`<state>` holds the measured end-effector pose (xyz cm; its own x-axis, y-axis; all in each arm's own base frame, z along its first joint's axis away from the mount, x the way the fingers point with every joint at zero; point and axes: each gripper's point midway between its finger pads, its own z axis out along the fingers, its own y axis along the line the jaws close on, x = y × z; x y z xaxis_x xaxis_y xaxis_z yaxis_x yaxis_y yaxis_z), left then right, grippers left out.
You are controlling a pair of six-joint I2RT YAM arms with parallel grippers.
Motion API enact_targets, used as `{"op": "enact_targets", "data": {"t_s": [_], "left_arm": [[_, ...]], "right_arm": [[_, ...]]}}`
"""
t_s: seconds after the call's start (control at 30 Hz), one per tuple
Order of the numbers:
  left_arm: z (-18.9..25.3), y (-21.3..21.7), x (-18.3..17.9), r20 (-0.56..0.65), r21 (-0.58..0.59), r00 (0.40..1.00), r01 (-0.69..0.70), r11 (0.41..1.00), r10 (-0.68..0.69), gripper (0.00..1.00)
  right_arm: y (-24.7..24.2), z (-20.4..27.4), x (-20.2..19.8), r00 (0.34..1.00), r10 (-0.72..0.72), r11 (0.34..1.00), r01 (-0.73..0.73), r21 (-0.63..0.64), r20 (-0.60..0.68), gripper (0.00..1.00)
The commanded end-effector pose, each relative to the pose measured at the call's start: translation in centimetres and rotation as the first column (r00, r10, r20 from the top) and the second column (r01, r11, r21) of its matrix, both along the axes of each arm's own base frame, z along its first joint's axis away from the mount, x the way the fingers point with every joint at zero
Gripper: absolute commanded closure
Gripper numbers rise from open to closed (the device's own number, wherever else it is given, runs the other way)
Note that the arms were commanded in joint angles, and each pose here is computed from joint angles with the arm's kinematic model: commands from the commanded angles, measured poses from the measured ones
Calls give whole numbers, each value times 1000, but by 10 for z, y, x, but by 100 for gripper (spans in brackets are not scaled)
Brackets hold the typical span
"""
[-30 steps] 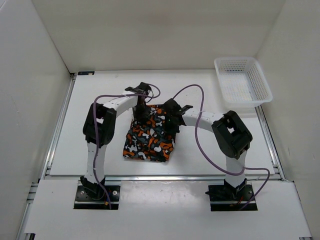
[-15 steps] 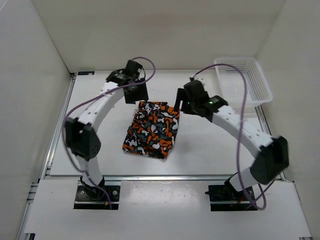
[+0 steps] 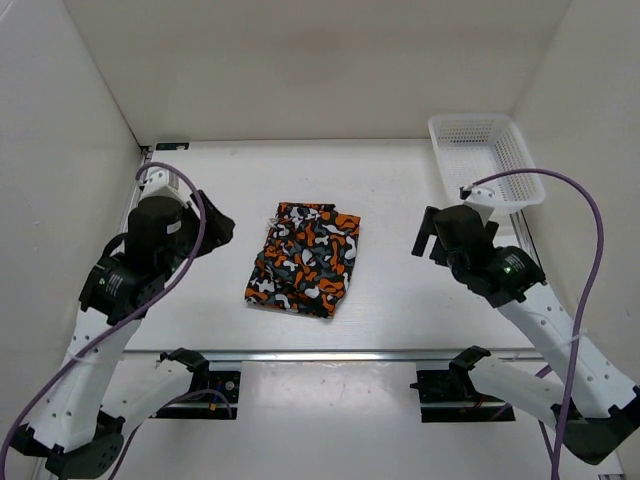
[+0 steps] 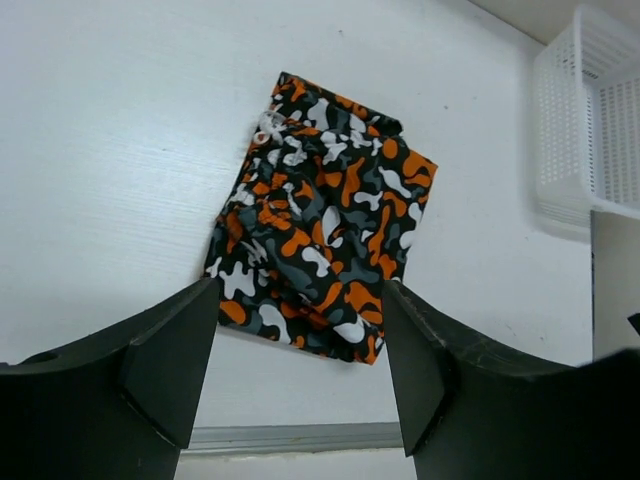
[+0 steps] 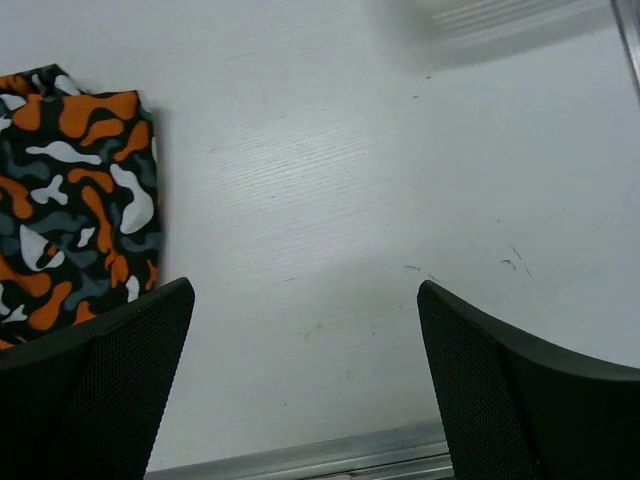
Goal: Fold and stack the shorts
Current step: Fold the shorts
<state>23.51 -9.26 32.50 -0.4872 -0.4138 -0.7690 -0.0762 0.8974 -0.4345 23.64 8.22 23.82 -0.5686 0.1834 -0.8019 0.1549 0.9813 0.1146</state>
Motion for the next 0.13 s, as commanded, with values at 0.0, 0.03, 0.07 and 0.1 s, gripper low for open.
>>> {"op": "enact_targets", "data": {"t_s": [0.0,0.03,0.07,0.1], "left_arm": [[-10,14,-4,-15,11,997,-76,997,76,23],[-7,16,-6,-2,0,996,-88,996,88,22],[-2,18,-10,17,-10,996,-88,996,88,22],[1,20,-13,25,-15,996,-88,996,88,20]], "right_arm": [[-21,-9,-8,996,-82,995,81,-58,-21,2],[-23,-10,-9,995,-94,994,93,-55,-14,2],[-26,-13,-10,995,-103,992,102,-70,-16,0],[-27,-14,-8,993,-116,991,114,-73,-17,0]]}}
